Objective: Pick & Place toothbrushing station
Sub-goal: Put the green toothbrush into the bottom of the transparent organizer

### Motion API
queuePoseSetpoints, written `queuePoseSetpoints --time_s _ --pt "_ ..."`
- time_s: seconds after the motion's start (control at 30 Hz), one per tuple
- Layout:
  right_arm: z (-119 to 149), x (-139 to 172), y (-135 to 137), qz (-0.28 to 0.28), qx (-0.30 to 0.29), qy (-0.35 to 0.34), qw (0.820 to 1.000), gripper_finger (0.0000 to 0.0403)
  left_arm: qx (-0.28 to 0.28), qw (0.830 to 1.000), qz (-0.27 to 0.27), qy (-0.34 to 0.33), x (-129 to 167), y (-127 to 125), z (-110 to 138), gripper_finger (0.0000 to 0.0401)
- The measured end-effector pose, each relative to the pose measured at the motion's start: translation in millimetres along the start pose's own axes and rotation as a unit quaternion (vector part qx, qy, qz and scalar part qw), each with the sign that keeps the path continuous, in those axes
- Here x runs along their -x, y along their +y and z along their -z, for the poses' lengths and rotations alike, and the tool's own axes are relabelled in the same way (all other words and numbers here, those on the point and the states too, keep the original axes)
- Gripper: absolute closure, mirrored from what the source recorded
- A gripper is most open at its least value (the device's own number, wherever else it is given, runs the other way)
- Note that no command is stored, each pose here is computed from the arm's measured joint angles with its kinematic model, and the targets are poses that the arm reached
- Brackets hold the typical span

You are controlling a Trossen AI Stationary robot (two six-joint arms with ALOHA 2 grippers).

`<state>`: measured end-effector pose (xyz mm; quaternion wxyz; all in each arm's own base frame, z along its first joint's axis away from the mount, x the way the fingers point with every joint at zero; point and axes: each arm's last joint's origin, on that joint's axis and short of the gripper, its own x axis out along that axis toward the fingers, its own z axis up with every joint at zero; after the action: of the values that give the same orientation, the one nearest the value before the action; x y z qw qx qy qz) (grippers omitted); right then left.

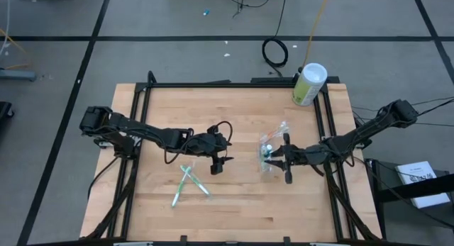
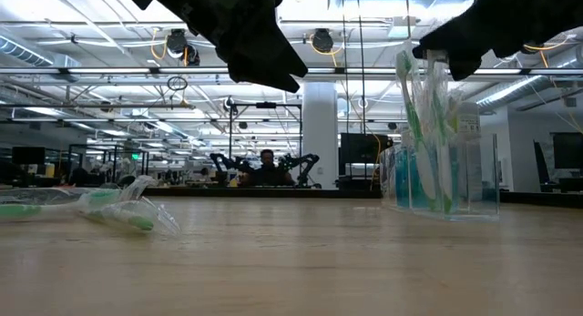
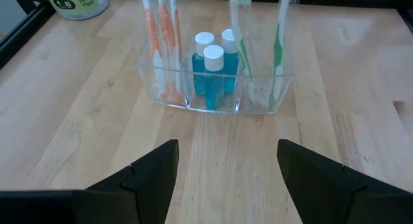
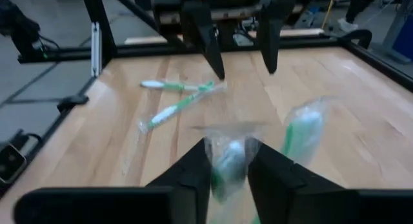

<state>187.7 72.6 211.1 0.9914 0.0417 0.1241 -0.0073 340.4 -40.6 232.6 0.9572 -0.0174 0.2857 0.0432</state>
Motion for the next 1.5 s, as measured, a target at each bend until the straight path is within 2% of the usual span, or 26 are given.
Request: queuePoseSetpoints --time_s 0.3,0.5,0.77,0.93,1.03,1.13,1.3,1.37,1.5 --pt "-9 3 0 -0.007 -0.017 -0.038 0.999 0.0215 0.000 1.000 0.000 0.000 0 0 0 0.0132" --pt "-23 5 2 -0.013 0.021 -0.107 0.994 0.0164 0.000 1.000 0.000 0.000 0 0 0 0.0132" --pt "-45 18 1 -0.001 0.092 -0.208 0.974 0.0161 -0.001 1.000 -0.001 0.008 0 0 1 0.0132" --pt "-61 31 -2 0.015 0.116 -0.278 0.953 0.0167 -0.003 0.998 0.013 0.058 2 0 11 0.0132" --pt "-65 36 -3 0.021 0.122 -0.296 0.947 0.0167 0.021 0.993 0.031 0.109 4 0 19 0.0132" --pt "-64 35 -3 0.021 0.125 -0.290 0.949 0.0168 0.063 0.980 0.028 0.185 8 0 33 0.0132" --pt "-59 31 -3 0.017 0.130 -0.265 0.955 0.0169 0.150 0.944 -0.009 0.292 18 -3 53 0.0132" --pt "-59 32 -3 0.014 0.119 -0.268 0.956 0.0171 0.193 0.921 0.009 0.337 23 -7 58 0.0132" --pt "-59 32 -3 0.013 0.119 -0.263 0.957 0.0171 0.273 0.863 0.067 0.420 32 -20 66 0.0132"
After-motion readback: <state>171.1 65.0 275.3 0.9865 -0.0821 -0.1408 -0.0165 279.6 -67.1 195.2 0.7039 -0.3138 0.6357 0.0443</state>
